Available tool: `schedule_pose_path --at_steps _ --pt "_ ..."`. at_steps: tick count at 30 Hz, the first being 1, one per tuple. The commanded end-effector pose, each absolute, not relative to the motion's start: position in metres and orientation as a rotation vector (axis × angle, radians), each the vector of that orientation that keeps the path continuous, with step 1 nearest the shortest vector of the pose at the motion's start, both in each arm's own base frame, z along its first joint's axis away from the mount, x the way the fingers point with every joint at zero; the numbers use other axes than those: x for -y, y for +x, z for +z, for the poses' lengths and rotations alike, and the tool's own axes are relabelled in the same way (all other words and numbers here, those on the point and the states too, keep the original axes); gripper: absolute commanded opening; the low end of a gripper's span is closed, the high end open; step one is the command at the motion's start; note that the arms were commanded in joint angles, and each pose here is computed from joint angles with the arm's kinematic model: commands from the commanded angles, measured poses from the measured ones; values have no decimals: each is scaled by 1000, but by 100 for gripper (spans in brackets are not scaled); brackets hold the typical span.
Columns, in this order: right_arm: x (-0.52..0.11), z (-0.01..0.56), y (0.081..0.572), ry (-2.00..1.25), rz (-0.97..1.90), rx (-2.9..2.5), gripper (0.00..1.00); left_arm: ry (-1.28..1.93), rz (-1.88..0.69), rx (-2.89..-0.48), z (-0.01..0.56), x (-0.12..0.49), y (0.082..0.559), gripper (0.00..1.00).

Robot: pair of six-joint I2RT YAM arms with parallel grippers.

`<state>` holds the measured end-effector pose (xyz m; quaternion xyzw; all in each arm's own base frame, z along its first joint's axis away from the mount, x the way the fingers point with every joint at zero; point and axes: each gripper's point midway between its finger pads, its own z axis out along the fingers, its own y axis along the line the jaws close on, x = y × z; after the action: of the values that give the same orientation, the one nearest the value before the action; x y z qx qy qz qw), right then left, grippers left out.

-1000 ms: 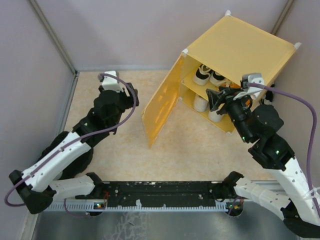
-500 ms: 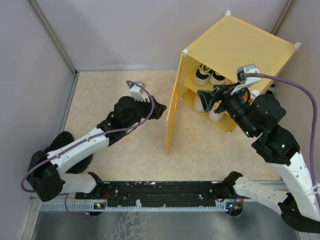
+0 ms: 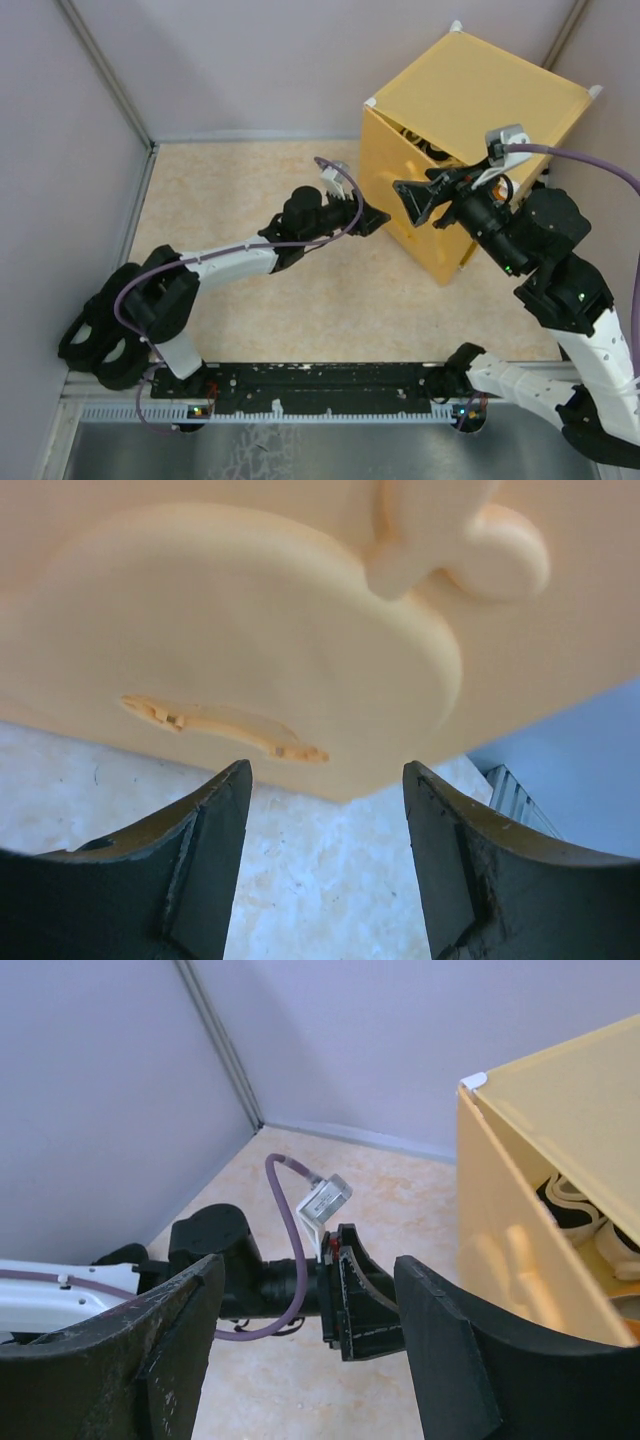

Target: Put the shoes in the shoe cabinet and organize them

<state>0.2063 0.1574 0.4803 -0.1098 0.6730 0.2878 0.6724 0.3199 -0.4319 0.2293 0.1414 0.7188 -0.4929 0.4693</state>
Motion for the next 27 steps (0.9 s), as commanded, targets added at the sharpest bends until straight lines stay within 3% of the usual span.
schedule_pose_path --at_steps 1,13,19,27 --pt "-175 464 215 -288 673 -1556 69 343 -1197 -1623 281 424 322 68" --pt "-161 312 324 -48 279 -1929 72 78 -747 -1745 265 290 302 69" --pt "-120 273 334 129 43 -1951 74 104 -663 -1747 270 255 281 71" --pt "-91 246 337 187 -17 -2049 75 141 -547 -1785 257 232 274 88"
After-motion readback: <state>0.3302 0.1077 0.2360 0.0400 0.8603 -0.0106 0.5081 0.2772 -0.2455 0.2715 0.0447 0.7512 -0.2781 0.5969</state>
